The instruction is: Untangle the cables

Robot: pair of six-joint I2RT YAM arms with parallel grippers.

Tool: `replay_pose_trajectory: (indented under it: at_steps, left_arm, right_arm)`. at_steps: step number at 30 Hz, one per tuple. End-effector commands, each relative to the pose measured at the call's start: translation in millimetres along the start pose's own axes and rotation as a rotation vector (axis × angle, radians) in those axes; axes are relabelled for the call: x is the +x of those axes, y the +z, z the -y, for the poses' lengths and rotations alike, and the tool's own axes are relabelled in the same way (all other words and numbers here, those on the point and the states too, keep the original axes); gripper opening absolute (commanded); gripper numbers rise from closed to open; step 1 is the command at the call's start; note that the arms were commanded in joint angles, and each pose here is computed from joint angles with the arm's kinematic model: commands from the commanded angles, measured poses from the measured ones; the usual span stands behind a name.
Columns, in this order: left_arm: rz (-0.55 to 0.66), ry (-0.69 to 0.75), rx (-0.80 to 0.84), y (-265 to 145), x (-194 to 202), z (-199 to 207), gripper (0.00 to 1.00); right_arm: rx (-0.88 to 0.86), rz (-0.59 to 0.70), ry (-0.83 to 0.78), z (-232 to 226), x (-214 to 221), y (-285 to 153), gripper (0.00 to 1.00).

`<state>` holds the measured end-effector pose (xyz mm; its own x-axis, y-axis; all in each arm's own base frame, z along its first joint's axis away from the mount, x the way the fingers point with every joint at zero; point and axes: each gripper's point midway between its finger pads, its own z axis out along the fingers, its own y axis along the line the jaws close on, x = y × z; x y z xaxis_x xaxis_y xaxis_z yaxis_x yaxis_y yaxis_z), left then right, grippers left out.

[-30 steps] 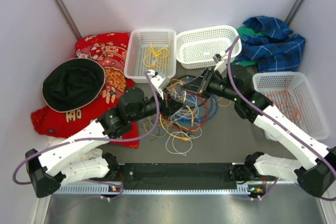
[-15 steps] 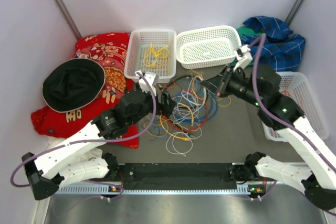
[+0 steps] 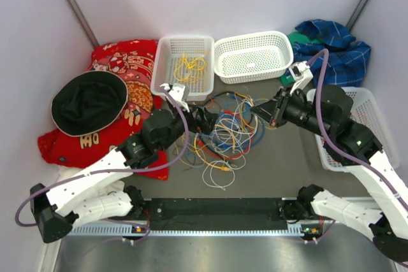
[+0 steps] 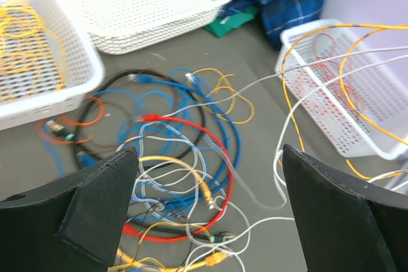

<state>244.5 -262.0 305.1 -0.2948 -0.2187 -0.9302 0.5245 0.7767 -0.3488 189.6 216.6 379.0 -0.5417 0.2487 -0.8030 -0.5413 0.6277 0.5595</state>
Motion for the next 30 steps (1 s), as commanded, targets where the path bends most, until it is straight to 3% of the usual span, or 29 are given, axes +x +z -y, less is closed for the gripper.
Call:
replay_pose_trajectory:
  at_steps: [1, 5, 17, 20, 24, 28, 29, 30]
  left_arm:
    - [0.152, -0.040, 0.164, 12, -32, 34, 0.99]
    - [0.193, -0.019, 0.263, 19, -45, 55, 0.99]
    - [0.284, 0.107, 0.279, 55, -70, 68, 0.98]
    - [0.307, 0.106, 0.279, 60, -75, 66, 0.94]
    - [0.310, 0.108, 0.318, 70, -74, 70, 0.79]
    - [0.302, 0.113, 0.393, 73, -73, 82, 0.32]
    - [0.301, 0.119, 0.419, 72, -74, 87, 0.08]
    - [0.297, 0.127, 0.415, 73, -75, 87, 0.00]
  right_arm:
    - [-0.076, 0.054, -0.034, -23, -19, -19, 0.00]
    - [-0.080, 0.046, -0.030, -22, -16, -20, 0.00]
    - [-0.098, 0.013, -0.019, -21, -5, -17, 0.00]
    - [-0.103, 0.008, -0.018, -22, -3, -17, 0.00]
    - [-0.105, 0.001, -0.014, -21, -1, -16, 0.00]
    - [-0.097, 0.001, -0.012, -19, 1, -17, 0.00]
    - [-0.094, 0.005, -0.015, -19, 0, -17, 0.00]
    - [-0.084, 0.009, -0.017, -17, -1, -18, 0.08]
